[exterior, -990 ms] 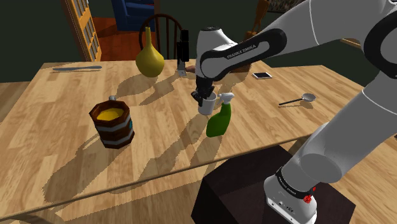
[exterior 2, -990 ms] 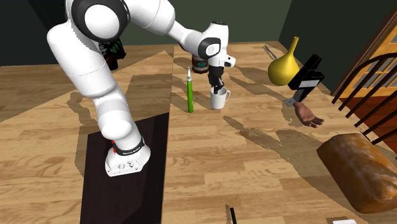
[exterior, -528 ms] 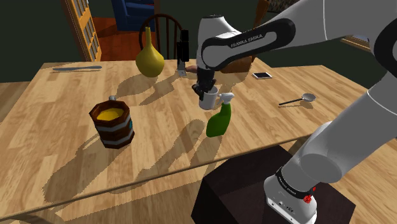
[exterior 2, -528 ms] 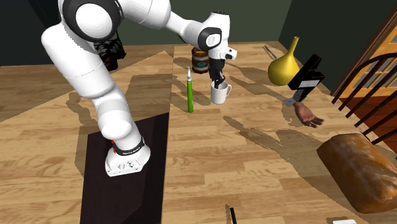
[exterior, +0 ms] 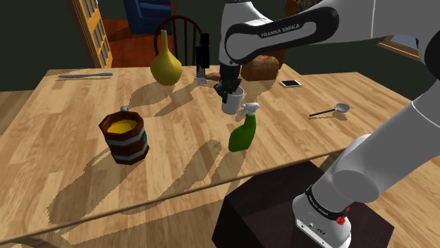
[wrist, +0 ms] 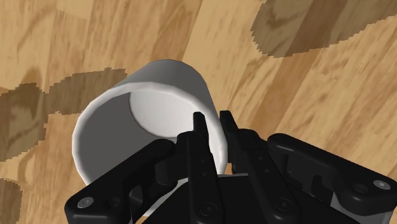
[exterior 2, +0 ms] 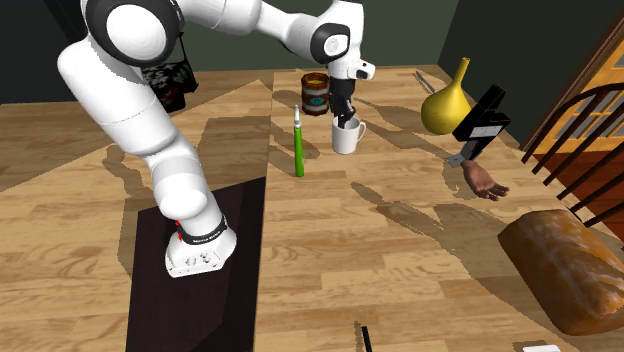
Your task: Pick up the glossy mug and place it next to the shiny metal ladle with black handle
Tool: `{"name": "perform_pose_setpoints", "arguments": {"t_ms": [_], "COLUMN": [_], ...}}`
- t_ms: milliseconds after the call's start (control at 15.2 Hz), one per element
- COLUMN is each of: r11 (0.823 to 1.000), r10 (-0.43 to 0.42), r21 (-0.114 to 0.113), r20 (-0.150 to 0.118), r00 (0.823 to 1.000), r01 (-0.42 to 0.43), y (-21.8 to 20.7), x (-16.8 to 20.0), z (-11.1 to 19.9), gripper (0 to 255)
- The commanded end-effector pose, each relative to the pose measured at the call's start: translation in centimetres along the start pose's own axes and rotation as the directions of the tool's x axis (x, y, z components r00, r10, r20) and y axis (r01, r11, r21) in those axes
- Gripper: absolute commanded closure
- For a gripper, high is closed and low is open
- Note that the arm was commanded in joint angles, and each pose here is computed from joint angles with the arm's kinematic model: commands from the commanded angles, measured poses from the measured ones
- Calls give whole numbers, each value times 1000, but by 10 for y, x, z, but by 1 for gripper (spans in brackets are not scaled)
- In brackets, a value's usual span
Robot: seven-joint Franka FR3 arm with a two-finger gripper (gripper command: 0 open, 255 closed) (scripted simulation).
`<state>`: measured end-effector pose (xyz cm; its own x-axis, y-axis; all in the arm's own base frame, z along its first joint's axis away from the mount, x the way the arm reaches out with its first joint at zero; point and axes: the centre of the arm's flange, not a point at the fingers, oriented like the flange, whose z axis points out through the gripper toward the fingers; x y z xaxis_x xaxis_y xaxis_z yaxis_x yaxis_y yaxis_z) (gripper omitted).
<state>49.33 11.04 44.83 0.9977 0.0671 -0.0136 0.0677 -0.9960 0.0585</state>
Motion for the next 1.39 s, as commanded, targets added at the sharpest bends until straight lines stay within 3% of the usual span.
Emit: {"name": "perform_pose_setpoints", "arguments": {"t_ms": [0, 792, 1320], "r11": [1000, 1000, 1000], "r10": [0, 0, 0], "r21": [0, 0, 0], "r20": [0, 0, 0], "r00": [1000, 1000, 1000], "r01": [0, 0, 0], "y": [0, 4, 108], "x": [0, -1, -17], "z": [-11, -73, -67], "gripper": [255, 255, 255]}}
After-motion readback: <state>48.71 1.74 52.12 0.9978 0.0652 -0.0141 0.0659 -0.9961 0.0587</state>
